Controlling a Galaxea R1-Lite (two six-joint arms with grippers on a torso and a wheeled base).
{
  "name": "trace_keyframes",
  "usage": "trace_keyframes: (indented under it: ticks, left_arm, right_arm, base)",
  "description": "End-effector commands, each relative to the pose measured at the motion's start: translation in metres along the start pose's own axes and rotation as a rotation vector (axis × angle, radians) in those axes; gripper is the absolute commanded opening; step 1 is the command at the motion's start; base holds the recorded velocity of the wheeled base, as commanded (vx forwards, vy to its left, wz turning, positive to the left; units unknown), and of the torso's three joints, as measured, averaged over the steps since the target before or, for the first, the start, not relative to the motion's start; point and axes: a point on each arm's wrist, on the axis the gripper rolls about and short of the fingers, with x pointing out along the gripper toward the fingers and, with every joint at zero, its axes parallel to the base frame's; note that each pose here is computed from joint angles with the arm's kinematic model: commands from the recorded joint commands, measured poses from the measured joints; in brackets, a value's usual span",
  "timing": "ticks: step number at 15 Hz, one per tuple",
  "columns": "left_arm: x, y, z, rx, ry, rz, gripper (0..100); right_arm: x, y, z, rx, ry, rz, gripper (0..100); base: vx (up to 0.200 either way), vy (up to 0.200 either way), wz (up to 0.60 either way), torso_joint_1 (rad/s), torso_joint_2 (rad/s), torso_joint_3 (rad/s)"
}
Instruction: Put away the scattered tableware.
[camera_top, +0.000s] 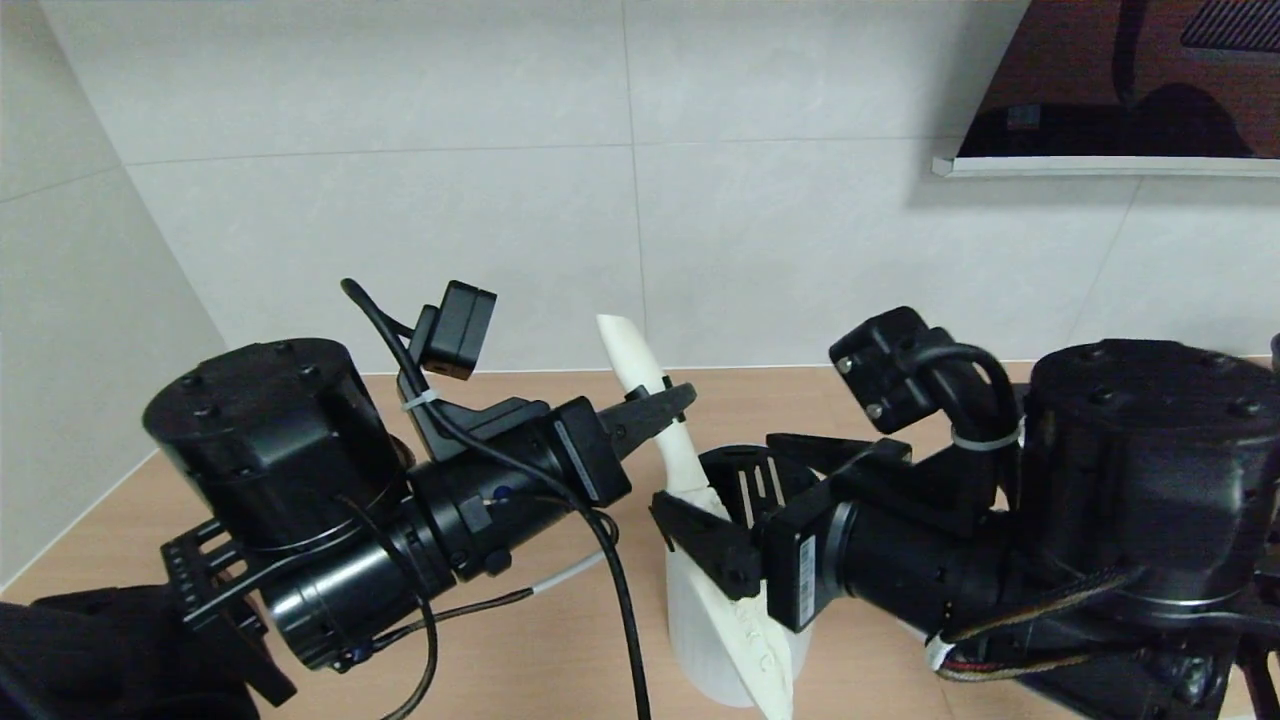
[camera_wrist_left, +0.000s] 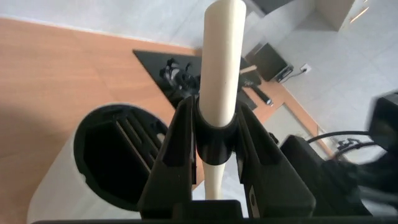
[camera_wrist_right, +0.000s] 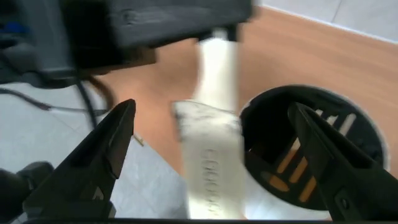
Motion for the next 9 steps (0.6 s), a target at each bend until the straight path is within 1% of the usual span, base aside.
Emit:
trace_keyframes:
  ticks: [1,3,4,5,6,7,8,9]
  left_arm:
    - [-0.008,-0.015,0.017,0.007,-0.044,-0.017,0]
    - [-0.011,-0.025,0.03,0.005,-0.075,0.033,0]
    - [-0.009,-0.03,0.039,0.004,-0.107,0.074,0]
    - [-0.008,-0.033,0.044,0.002,-0.125,0.123,0]
    - [-0.009,-0.038,0.05,0.0,-0.134,0.166,0]
    - [-0.013,-0.046,0.057,-0.001,-0.138,0.207,0]
    - [-0.015,-0.051,0.06,-0.001,-0.134,0.232,0]
    - [-0.018,-0.06,0.066,0.0,-0.129,0.269,0]
  right_arm:
    - [-0.011,-0.016,0.017,0.018,-0.061,-0.044,100]
    - [-0.022,-0.031,0.028,0.027,-0.085,-0.094,100]
    - [-0.027,-0.04,0.03,0.029,-0.077,-0.126,100]
    - [-0.028,-0.049,0.033,0.033,-0.08,-0.16,100]
    - [-0.029,-0.054,0.036,0.036,-0.092,-0.179,100]
    - [-0.029,-0.059,0.038,0.039,-0.099,-0.201,100]
    - [-0.029,-0.063,0.039,0.041,-0.101,-0.215,100]
    - [-0.029,-0.068,0.039,0.043,-0.103,-0.235,100]
  base:
    - [0.0,0.0,0.0,0.0,0.0,0.0]
    - [0.0,0.0,0.0,0.0,0.0,0.0]
    - [0.0,0.0,0.0,0.0,0.0,0.0]
    - [0.0,0.0,0.0,0.0,0.0,0.0]
    - [0.0,0.0,0.0,0.0,0.0,0.0]
    - [0.0,0.0,0.0,0.0,0.0,0.0]
    - [0.0,0.0,0.0,0.0,0.0,0.0]
    - [0.0,0.0,0.0,0.0,0.0,0.0]
